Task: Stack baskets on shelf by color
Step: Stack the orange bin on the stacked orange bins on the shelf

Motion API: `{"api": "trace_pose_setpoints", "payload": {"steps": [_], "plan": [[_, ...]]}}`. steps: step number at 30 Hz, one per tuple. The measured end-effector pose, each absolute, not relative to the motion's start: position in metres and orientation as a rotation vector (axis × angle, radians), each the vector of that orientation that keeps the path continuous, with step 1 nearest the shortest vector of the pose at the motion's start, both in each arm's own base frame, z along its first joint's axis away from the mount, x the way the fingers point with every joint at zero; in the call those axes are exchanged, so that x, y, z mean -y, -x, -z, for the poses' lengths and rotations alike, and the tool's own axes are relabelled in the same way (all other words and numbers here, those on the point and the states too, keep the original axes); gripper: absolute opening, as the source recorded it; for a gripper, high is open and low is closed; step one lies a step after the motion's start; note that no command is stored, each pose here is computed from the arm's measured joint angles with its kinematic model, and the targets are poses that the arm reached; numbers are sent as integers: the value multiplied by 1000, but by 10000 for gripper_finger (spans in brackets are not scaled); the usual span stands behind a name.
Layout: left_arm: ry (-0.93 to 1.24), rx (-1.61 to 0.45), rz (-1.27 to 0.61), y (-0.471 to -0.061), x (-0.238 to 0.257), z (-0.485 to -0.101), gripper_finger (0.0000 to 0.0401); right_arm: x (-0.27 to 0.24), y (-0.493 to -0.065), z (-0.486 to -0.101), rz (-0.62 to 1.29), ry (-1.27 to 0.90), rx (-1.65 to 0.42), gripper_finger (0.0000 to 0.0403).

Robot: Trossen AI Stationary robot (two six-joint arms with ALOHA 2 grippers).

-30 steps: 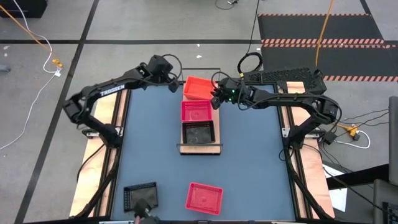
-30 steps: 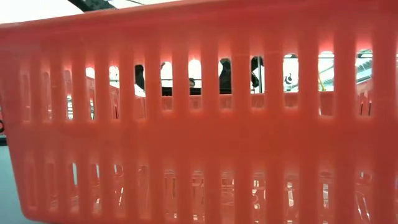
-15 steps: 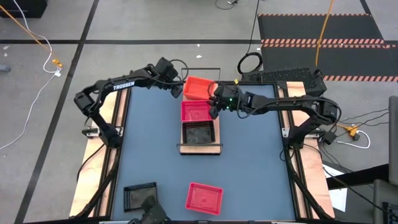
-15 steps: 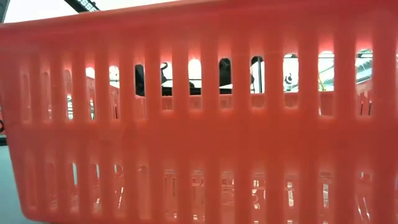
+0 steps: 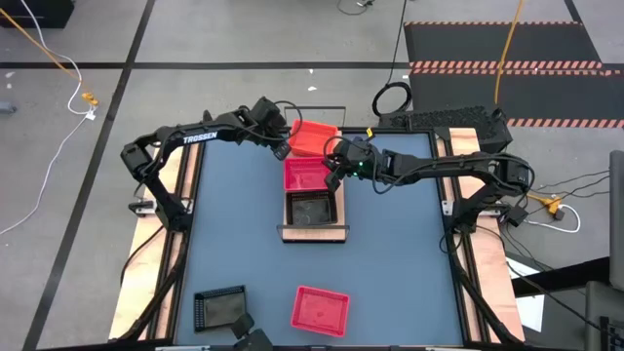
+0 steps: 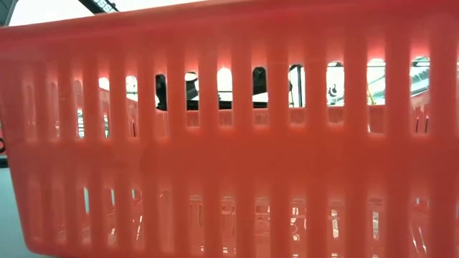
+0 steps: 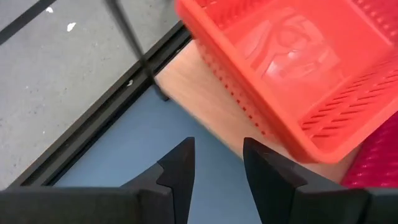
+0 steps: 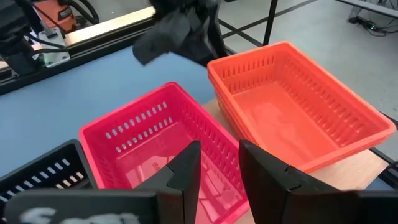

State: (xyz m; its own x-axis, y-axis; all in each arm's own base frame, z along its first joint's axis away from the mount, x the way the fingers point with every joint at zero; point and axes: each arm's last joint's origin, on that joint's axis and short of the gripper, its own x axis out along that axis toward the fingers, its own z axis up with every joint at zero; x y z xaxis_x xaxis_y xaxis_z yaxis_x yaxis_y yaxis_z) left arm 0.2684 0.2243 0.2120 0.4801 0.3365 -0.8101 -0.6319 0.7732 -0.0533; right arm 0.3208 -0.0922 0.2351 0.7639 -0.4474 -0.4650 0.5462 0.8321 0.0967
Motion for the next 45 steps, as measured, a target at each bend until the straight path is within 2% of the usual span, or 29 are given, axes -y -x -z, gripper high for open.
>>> {"api": "trace_pose_setpoints", "payload": {"steps": [8, 18, 21, 26, 29, 34, 40, 45], "plan": [[367, -950, -567, -278, -217, -198, 136, 92, -321, -236, 542, -219, -438, 105], [309, -938, -602, -284, -205, -207, 136, 93, -322, -238, 538, -187, -419, 105], [302, -956, -638, -283, -204, -207, 136, 95, -319, -236, 645, -135, -445, 105], [297, -1004, -683, -279, -204, -204, 136, 106, -308, -230, 964, -28, -510, 105], [289, -1008, -735, -277, -206, -204, 136, 120, -296, -219, 1031, -30, -549, 102], [287, -982, -789, -275, -212, -206, 136, 150, -276, -199, 928, -215, -556, 82], [262, -924, -784, -280, -214, -209, 136, 173, -271, -204, 785, -286, -394, 61], [216, -906, -759, -284, -212, -211, 136, 181, -272, -195, 786, -297, -386, 45]]}}
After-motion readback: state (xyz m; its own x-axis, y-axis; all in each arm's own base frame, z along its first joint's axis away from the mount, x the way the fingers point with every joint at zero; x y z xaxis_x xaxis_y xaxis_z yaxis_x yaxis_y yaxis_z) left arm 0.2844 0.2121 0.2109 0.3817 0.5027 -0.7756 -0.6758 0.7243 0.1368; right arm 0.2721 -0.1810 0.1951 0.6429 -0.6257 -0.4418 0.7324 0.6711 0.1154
